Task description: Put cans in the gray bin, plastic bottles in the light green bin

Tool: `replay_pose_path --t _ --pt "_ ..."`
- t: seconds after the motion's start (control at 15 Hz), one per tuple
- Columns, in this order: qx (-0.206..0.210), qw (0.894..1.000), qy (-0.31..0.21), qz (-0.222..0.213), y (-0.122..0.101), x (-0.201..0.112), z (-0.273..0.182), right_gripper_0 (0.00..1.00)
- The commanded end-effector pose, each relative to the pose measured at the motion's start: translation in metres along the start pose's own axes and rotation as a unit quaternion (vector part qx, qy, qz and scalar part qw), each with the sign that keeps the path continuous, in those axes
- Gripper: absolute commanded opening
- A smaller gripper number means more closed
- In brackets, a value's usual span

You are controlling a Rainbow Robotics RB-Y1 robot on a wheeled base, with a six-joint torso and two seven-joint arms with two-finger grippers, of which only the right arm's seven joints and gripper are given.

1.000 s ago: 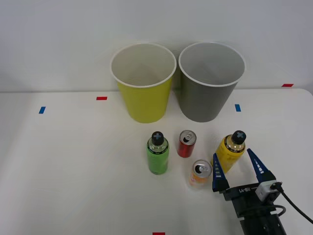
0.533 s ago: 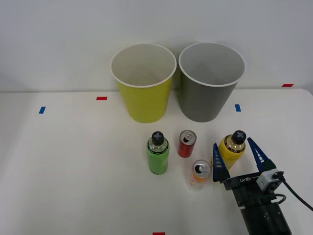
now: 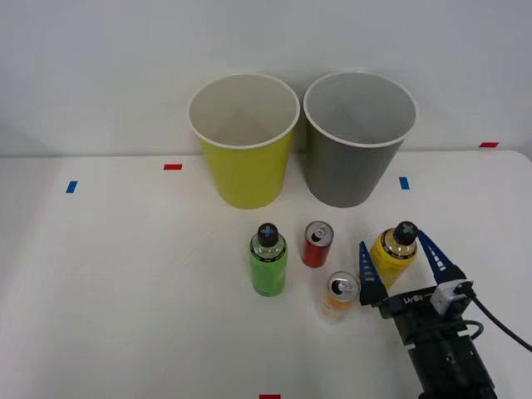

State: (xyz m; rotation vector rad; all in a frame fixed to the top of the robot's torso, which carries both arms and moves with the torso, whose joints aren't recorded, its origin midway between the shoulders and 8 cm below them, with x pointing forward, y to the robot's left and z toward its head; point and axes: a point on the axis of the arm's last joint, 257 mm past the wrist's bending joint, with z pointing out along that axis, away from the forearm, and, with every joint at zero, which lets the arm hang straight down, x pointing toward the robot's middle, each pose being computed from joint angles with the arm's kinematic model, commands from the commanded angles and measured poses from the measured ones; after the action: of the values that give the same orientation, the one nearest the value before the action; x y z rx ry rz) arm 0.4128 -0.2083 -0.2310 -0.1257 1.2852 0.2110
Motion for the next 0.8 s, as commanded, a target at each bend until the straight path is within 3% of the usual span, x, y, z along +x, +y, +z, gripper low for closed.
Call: replay_pose_path --t 0.07,0.27,0.33,0.4,0.47,0.6,0.8 --pt "-0.001 1.0 0.002 -0.003 -0.0006 -0.0004 0.0091 1.0" --pt "-0.002 1.0 0.004 -0.005 0.0004 0.0005 0.0114 0.99" --pt "-0.003 1.0 0.005 -0.005 0.0012 0.0009 0.0112 0.76" --pt "-0.003 1.0 0.005 -0.002 0.0018 0.001 0.0108 0.39" --pt "-0.002 1.0 0.006 0.004 0.0035 0.0022 0.01 0.08" --pt "0.0 1.0 0.005 0.008 0.0036 0.0021 0.0105 0.0" --pt "0.004 1.0 0.005 0.009 0.0025 0.0019 0.0107 0.0"
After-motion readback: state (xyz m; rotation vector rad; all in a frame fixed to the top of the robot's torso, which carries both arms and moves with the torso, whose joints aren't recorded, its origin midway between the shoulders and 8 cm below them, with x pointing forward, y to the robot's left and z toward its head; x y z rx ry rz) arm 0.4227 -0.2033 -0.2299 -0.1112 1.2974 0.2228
